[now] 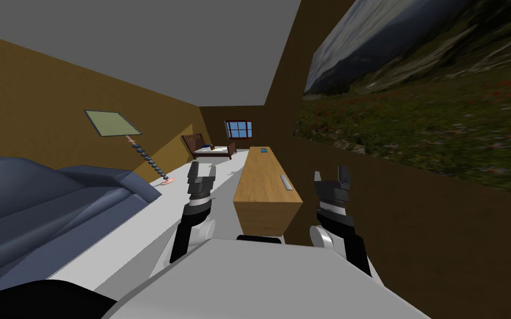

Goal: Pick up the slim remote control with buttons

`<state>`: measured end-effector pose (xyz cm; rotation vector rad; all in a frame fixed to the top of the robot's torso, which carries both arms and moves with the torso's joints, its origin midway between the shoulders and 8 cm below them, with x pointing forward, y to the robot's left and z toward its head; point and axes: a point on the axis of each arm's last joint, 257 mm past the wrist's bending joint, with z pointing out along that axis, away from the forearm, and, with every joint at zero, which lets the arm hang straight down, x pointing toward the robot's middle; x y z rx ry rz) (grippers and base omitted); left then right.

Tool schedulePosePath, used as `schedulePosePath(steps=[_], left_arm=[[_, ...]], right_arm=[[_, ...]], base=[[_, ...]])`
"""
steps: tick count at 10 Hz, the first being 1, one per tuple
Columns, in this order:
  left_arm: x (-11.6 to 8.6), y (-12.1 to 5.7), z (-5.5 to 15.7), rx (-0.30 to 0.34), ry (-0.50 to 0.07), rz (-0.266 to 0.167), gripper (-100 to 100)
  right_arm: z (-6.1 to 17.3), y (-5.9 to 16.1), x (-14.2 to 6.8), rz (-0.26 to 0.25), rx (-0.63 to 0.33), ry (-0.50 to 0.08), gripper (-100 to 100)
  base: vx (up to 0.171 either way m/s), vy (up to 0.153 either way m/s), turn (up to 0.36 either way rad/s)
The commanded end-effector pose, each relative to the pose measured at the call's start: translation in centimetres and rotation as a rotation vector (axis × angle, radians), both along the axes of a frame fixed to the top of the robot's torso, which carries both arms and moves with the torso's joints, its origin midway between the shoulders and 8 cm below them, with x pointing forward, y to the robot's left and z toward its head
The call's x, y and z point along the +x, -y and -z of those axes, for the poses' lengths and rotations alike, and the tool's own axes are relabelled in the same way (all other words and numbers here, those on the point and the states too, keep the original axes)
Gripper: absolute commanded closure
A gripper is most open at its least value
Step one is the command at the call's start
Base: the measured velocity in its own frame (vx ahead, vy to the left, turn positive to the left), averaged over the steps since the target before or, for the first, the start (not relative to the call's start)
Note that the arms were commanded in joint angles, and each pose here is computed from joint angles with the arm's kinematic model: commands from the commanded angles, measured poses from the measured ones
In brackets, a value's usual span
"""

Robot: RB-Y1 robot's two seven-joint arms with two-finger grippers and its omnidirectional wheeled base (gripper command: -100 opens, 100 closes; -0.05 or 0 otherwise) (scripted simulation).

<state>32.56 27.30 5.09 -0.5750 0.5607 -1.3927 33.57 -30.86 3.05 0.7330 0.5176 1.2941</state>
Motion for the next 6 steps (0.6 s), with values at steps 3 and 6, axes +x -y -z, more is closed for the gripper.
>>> schedulePosePath(steps=[3,6], left_arm=[[0.0,0.0,0.0,0.0,0.0,0.0,0],[0.0,0.0,0.0,0.0,0.0,0.0,0]], right_arm=[[-0.8,-1.6,-0.3,-0.044,-0.124,0.013,-100],[-0.9,-3.0,-0.5,-0.085,-0.222,0.019,-100]], base=[[-0.058,0.049,0.03],[-0.089,0.049,0.035]])
